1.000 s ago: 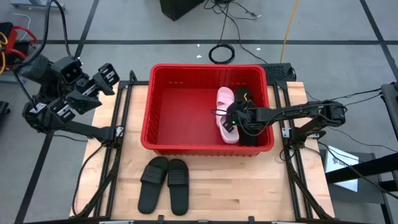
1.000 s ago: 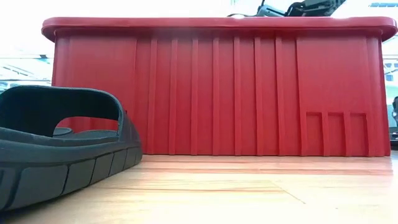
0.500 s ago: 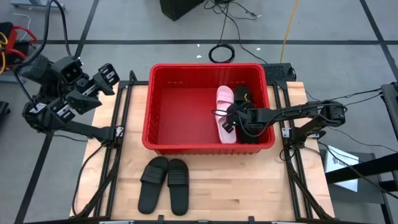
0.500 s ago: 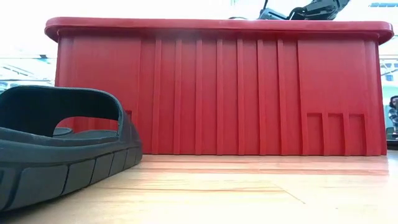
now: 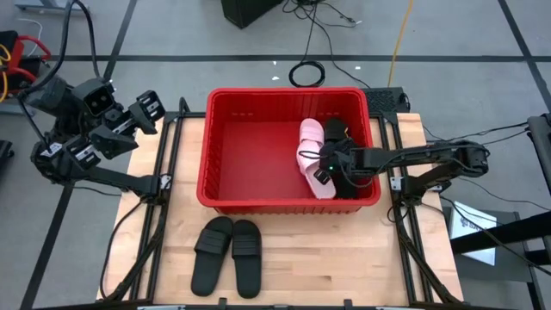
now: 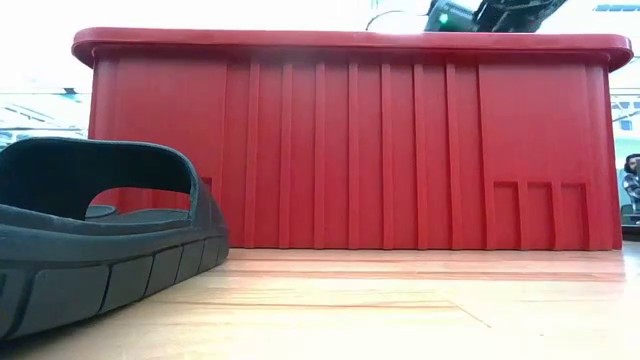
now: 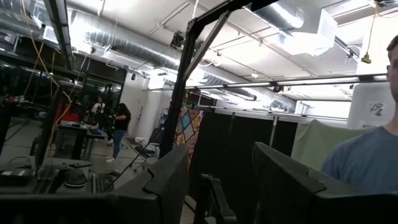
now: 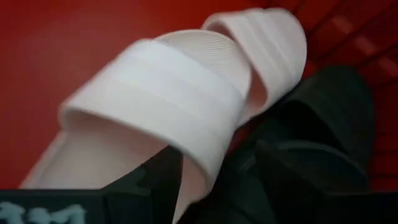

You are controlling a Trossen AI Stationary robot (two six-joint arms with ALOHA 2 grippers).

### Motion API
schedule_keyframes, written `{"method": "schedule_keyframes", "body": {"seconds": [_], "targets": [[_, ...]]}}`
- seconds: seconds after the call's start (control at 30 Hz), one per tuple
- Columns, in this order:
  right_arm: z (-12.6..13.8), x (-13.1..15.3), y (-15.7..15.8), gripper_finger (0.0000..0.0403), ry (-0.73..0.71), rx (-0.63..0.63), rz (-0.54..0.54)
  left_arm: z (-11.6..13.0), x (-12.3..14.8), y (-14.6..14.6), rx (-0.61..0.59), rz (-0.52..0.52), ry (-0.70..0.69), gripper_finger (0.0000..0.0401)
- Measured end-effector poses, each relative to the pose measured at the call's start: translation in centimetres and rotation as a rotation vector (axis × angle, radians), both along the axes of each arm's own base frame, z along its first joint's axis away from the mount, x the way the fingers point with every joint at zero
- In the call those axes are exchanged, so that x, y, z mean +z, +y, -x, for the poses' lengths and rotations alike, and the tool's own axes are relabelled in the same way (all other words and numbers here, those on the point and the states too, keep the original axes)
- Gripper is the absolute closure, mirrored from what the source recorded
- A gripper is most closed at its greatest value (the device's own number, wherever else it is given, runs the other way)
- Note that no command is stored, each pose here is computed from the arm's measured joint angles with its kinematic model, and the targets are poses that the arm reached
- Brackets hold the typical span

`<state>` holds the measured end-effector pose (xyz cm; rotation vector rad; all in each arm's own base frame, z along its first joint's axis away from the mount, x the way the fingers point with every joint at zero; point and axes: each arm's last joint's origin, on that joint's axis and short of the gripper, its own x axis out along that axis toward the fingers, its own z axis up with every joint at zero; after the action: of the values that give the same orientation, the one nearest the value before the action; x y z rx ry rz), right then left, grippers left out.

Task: Pick and place slides into bin
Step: Put the pink slide into the red bin, then put the left black slide into the red bin

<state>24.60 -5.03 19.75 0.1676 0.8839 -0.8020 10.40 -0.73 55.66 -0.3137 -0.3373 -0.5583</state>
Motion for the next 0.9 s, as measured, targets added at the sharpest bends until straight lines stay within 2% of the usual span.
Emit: {"method": "schedule_keyframes", "body": {"seconds": [0.23,0.47,0.7,0.9], "targets": [[1.0,2.5,0.2,0.0184,-0.141,-0.024,-0.002,0.4,0.1,0.0,-0.003,-0.006,-0.010,0.0215],[1.1,3.8,0.4,0.0182,-0.248,0.015,-0.037,0.7,0.1,-0.1,-0.003,-0.009,-0.017,0.0215],[-0.5,6.4,0.5,0.0187,-0.582,0.125,-0.092,1.0,0.3,-0.2,-0.047,0.000,-0.023,0.0215],[-1.6,9.5,0.5,0.0188,-0.930,0.175,-0.053,1.5,0.8,-0.4,-0.108,-0.030,-0.088,0.0215]]}}
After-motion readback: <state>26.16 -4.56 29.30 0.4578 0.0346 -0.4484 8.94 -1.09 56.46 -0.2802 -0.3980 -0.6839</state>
